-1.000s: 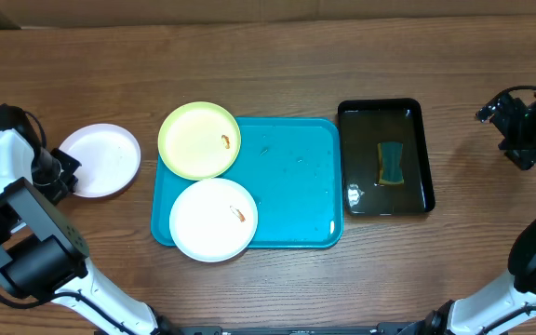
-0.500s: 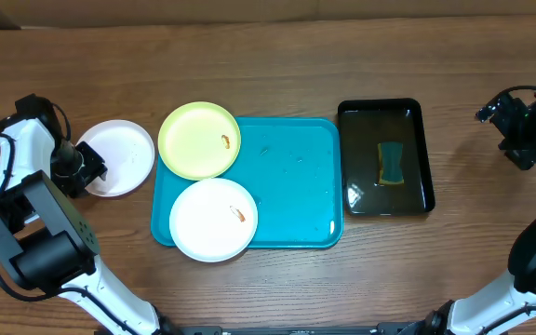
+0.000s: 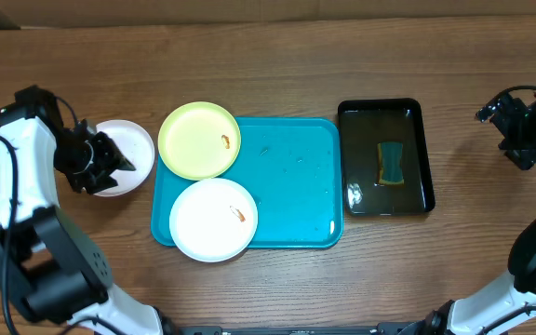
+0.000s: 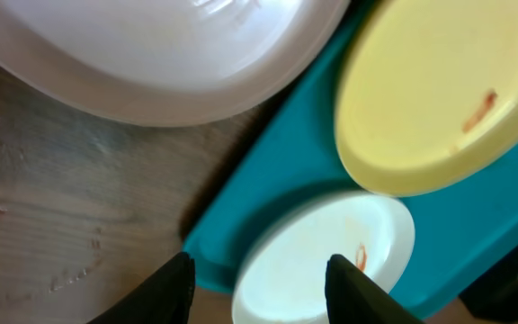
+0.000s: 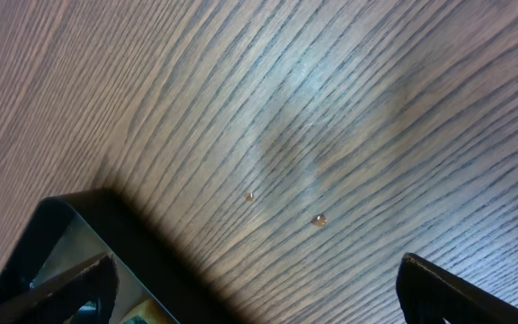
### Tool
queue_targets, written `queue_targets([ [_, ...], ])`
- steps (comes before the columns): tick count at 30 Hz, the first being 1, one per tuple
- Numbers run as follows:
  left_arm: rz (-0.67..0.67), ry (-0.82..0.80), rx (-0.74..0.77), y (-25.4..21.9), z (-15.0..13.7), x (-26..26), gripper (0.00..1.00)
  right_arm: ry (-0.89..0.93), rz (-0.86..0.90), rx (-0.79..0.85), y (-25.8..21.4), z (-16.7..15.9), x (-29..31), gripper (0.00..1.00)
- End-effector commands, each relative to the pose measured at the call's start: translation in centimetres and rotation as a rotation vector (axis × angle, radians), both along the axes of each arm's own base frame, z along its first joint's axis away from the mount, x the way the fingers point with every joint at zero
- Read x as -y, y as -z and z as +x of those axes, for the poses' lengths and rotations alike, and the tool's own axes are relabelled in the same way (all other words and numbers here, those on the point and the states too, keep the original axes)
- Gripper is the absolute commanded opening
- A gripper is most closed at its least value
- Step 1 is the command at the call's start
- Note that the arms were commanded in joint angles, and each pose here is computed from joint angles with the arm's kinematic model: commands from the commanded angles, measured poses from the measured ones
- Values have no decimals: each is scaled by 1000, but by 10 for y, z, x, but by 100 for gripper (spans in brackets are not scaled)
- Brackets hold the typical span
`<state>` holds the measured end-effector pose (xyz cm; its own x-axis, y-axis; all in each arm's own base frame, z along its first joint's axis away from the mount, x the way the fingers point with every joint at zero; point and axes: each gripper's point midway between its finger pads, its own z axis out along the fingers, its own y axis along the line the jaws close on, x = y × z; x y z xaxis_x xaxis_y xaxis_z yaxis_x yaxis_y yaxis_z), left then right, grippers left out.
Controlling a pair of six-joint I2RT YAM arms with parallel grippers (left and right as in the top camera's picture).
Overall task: Clean dirty plates on tray and stack at the side
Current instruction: 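Release the plate and move the left gripper to the lower white plate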
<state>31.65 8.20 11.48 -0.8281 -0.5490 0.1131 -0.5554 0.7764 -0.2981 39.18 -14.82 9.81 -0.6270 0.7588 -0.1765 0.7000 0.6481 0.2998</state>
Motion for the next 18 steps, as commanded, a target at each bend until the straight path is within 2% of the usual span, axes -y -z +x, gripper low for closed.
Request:
queue_targets([
  [1, -11, 109, 89, -32, -7, 25, 50, 9, -7, 32, -10, 5, 3, 100],
  [8, -13, 245, 85, -39, -46, 78, 52, 9, -7, 32, -10, 5, 3, 100],
  [11, -22, 292, 56, -33, -66, 101, 56, 9, -7, 32, -10, 5, 3, 100],
  [13, -15, 321, 25, -28, -77, 111, 64, 9, -7, 32, -10, 5, 3, 100],
  [14, 8, 321, -6, -25, -84, 114, 67, 9, -7, 32, -10, 5, 3, 100],
  [18, 203, 296, -128, -17, -102, 103, 68, 9, -7, 32, -10, 5, 3, 100],
])
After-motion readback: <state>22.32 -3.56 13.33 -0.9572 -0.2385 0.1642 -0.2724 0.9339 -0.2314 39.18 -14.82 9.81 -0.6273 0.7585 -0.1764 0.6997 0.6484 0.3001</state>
